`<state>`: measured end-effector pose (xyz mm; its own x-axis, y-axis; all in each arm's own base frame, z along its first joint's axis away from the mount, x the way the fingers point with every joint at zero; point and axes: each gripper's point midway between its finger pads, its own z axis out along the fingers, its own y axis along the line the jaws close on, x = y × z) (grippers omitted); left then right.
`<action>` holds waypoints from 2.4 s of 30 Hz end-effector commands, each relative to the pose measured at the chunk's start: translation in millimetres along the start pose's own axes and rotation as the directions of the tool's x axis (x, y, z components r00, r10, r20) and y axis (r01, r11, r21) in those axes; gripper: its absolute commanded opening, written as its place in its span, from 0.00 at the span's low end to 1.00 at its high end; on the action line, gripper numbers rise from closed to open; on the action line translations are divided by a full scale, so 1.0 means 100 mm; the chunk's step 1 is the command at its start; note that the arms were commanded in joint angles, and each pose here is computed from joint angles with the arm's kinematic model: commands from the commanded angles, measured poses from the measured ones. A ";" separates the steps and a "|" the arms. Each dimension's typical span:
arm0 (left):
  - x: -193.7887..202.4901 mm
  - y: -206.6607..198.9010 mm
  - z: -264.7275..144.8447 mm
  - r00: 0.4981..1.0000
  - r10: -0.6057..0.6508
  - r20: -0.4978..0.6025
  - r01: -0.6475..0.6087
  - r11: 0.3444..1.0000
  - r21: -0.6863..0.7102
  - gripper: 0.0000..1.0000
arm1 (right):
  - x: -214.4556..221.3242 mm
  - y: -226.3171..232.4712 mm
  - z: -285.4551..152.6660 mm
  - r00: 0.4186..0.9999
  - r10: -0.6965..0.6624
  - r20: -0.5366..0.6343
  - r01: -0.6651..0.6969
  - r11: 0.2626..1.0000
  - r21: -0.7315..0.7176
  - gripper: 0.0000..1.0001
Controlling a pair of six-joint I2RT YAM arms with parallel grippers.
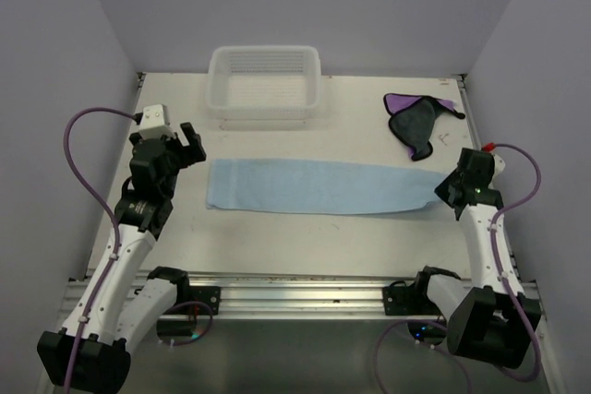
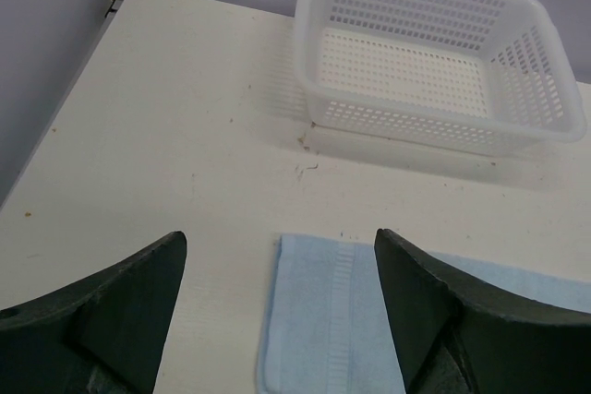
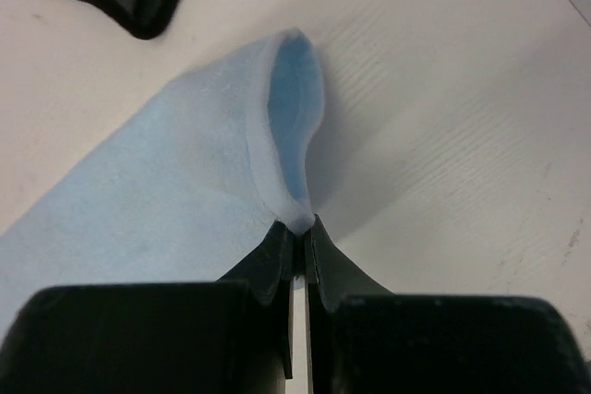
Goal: Roll the towels
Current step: Fold the towel
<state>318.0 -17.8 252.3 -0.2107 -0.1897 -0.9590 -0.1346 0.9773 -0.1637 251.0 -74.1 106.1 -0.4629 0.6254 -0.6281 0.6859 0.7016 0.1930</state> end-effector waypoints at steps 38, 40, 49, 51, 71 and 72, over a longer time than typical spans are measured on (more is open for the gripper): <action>-0.03 -0.30 -0.14 0.999 -0.008 0.037 0.004 0.994 0.106 1.00 | -0.03 2.26 -0.97 0.979 -0.193 0.065 0.193 0.780 -0.595 0.00; -0.04 -0.31 -0.15 0.999 -0.010 0.038 0.006 0.994 0.112 1.00 | 0.03 2.39 -1.03 0.977 -0.202 0.064 0.197 0.759 -0.620 0.00; -0.03 -0.37 -0.17 0.999 -0.007 0.038 0.002 0.991 0.130 1.00 | 0.28 2.90 -1.24 0.962 -0.261 0.078 0.244 0.698 -0.674 0.00; -0.03 -0.35 -0.17 0.999 -0.007 0.039 0.002 0.993 0.121 1.00 | 0.36 3.02 -1.33 0.957 -0.277 0.086 0.258 0.677 -0.689 0.00; -0.03 -0.40 -0.21 0.999 -0.007 0.043 0.001 0.992 0.130 1.00 | 1.15 3.97 -1.76 0.905 -0.408 0.123 0.345 0.532 -0.774 0.00; -0.03 -0.40 -0.21 0.999 -0.006 0.043 0.001 0.992 0.128 1.00 | 1.20 4.02 -1.80 0.900 -0.417 0.125 0.350 0.521 -0.778 0.00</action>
<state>304.0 -57.6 260.7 -0.1962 -0.1730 -0.9652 -0.0052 0.9845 -0.1754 359.5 322.3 209.9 -0.6905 0.1804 -0.7005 -0.2022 0.8816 0.4264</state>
